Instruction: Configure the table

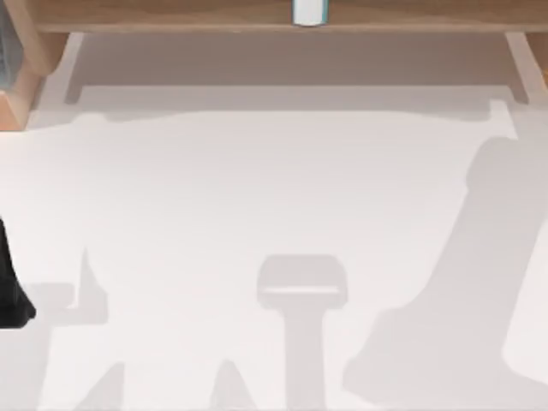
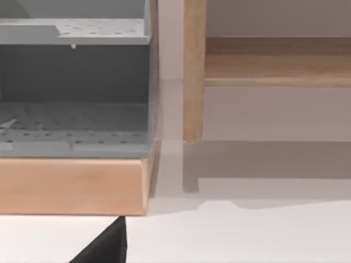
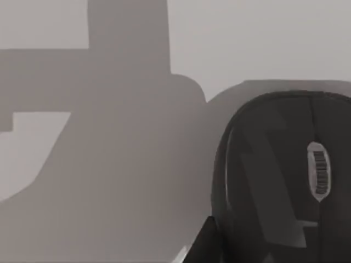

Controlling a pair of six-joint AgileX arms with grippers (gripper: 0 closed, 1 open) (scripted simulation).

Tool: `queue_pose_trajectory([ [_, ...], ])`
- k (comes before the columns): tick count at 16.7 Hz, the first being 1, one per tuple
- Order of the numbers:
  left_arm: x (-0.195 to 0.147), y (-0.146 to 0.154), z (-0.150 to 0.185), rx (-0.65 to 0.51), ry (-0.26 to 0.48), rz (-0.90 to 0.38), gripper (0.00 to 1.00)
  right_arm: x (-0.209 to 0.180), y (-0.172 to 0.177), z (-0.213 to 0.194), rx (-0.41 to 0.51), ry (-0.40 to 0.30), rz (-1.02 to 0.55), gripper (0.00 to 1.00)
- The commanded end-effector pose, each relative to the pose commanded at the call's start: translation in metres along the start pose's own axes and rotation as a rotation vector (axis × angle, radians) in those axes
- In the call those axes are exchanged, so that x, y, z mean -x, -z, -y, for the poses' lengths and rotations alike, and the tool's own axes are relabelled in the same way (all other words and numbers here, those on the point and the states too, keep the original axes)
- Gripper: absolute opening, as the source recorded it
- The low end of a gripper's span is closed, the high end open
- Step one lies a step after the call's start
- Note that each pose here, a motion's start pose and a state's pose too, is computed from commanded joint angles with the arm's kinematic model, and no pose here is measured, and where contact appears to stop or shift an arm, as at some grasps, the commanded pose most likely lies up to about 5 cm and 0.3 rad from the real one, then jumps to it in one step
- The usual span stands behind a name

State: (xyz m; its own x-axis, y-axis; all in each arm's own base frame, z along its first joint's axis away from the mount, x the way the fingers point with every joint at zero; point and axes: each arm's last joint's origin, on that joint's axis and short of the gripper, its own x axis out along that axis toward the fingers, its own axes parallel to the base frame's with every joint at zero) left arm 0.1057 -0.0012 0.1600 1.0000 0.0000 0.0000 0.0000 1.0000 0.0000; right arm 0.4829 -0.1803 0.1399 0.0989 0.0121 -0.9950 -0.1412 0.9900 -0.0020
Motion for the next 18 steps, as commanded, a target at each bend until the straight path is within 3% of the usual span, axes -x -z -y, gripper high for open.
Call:
queue_pose_trajectory([
  [7, 0.0, 0.0, 0.0, 0.0, 0.0, 0.0, 1.0, 0.013, 0.001, 0.002, -0.003, 0.011, 0.021, 0.0],
  [18, 0.0, 0.0, 0.0, 0.0, 0.0, 0.0, 1.0, 0.144, 0.042, -0.04, -0.003, 0.108, 0.228, 0.0],
])
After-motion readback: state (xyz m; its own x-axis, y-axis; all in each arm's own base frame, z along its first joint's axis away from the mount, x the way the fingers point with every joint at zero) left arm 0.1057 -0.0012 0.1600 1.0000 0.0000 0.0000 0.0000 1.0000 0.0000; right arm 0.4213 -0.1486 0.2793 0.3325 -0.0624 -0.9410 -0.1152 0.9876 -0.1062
